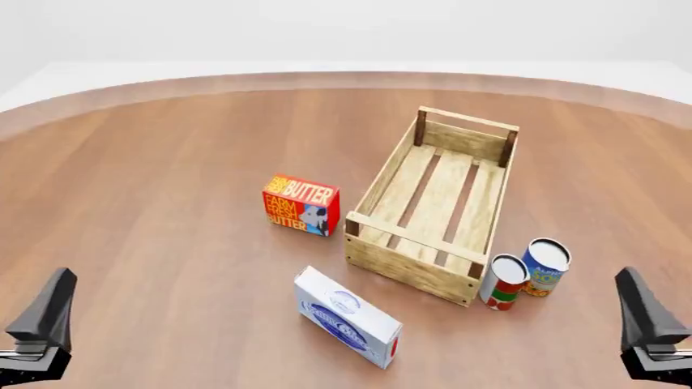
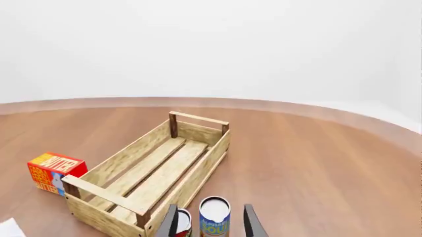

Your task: Pick up the ketchup, and put it in the wooden tray.

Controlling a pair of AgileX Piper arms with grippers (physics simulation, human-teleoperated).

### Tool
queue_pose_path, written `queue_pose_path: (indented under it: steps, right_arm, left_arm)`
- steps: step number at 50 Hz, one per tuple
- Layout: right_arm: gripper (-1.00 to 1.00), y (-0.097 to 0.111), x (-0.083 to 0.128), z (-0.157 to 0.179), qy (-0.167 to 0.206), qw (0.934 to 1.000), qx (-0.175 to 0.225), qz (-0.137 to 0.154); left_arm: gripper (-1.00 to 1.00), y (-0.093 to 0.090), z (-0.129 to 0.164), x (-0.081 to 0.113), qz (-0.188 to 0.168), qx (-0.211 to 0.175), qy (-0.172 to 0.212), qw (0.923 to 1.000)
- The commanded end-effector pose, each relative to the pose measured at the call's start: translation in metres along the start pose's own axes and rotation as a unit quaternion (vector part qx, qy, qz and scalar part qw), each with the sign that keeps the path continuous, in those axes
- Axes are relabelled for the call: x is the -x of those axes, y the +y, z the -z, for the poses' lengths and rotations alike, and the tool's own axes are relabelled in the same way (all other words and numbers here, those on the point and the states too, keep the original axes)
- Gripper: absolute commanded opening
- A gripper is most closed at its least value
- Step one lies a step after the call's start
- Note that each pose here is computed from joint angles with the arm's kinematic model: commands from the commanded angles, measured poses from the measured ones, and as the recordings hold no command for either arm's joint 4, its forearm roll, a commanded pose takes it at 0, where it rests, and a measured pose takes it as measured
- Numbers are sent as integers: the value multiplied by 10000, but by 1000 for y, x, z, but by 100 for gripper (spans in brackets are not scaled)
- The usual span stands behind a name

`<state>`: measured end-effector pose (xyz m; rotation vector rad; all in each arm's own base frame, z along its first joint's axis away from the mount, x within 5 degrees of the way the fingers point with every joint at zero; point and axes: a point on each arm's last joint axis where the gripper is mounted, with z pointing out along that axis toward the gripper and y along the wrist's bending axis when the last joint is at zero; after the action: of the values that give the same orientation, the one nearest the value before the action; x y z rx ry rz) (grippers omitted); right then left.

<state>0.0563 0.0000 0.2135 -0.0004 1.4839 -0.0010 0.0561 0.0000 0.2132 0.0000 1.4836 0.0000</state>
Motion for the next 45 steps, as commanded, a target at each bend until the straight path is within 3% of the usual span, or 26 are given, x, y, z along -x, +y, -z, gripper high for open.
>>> queue_pose_path:
  steps: [1, 7, 16, 20, 26, 34, 37, 45]
  right_arm:
    - [100, 0, 1, 0, -73, 9999, 1, 117]
    - [100, 2, 2, -3, 49, 9990, 187, 398]
    - [100, 7, 10, -11, 311, 9967, 541, 519]
    - [100, 11, 7, -20, 588, 9950, 718, 371]
    - [100, 17, 3, -29, 818, 9903, 1030, 444]
    - [100, 32, 12, -43, 988, 9797, 1631, 612]
    - [100, 39, 13, -47, 993, 9731, 1907, 821]
    - [100, 63, 12, -61, 1203, 9563, 2534, 819]
  left_arm:
    - [100, 0, 0, 0, 0, 0, 0, 10000]
    - [100, 0, 0, 0, 0, 0, 0, 10000]
    - [100, 0, 0, 0, 0, 0, 0, 10000]
    - [100, 0, 0, 0, 0, 0, 0, 10000]
    - [100, 0, 0, 0, 0, 0, 0, 10000]
    - [100, 0, 0, 0, 0, 0, 0, 10000]
    - [100, 0, 0, 0, 0, 0, 0, 10000]
    - [100, 0, 0, 0, 0, 0, 0, 10000]
